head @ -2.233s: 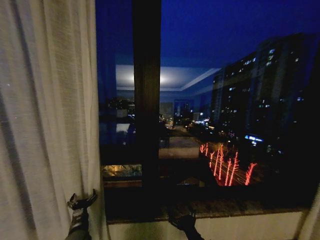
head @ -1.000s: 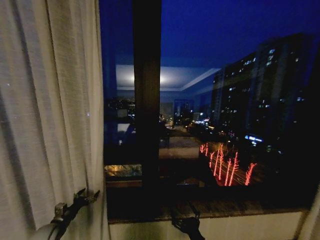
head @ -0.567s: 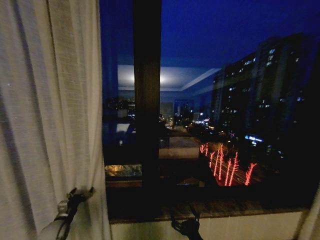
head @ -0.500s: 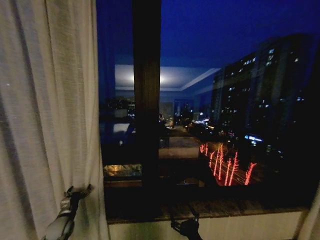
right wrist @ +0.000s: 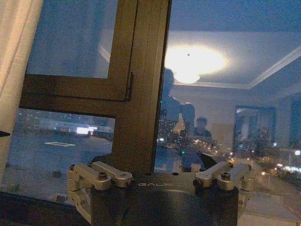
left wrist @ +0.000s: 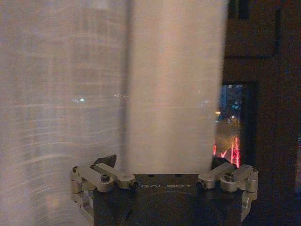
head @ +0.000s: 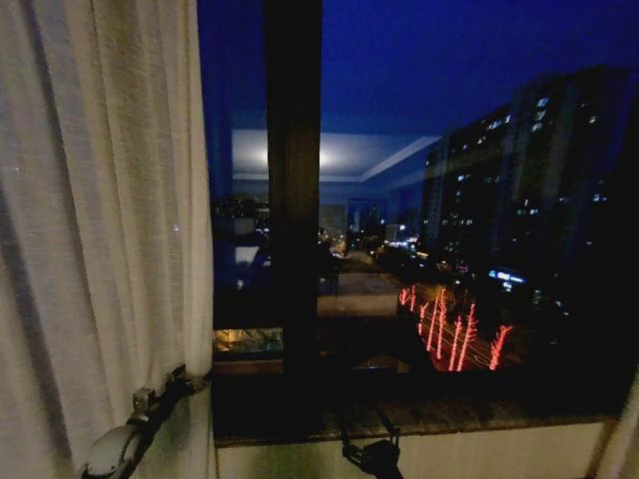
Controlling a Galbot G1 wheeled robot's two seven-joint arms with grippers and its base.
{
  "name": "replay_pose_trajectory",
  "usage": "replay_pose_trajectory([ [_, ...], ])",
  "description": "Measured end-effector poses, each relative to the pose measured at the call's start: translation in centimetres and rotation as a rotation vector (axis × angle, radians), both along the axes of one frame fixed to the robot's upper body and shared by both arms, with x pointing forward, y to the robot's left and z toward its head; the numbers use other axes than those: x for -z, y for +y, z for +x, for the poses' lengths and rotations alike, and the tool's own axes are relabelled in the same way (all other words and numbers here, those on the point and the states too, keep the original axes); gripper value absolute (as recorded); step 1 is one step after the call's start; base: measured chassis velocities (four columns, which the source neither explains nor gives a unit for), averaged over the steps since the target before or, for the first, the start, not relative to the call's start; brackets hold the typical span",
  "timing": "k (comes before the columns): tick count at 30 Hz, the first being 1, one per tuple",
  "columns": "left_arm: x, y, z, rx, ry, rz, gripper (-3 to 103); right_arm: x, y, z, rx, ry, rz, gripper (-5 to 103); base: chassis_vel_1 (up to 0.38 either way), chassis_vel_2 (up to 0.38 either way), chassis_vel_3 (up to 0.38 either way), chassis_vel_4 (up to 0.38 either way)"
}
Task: Open the curtains by pulling them apart, changing their state from closed to fully open.
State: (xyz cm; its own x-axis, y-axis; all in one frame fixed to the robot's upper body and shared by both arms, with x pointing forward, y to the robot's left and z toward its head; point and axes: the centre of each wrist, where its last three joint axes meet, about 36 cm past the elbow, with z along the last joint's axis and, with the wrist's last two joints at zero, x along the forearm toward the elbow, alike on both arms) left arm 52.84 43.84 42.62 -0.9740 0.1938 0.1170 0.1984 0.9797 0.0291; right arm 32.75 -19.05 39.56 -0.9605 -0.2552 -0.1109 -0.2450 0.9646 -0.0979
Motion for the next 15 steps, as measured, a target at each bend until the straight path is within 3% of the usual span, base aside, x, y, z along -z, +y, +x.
replay_pose_trajectory([
  [11,1.0,-0.8,1.5,-0.129,0.001,-0.01,103,0.2,0.0,-0.1,0.001,-0.011,-0.008,100,0.0,0.0,0.0,0.0],
  [15,1.2,-1.0,1.5,-0.143,-0.003,-0.013,89,0.2,0.2,-0.2,-0.002,-0.013,-0.015,100,0.0,0.0,0.0,0.0],
])
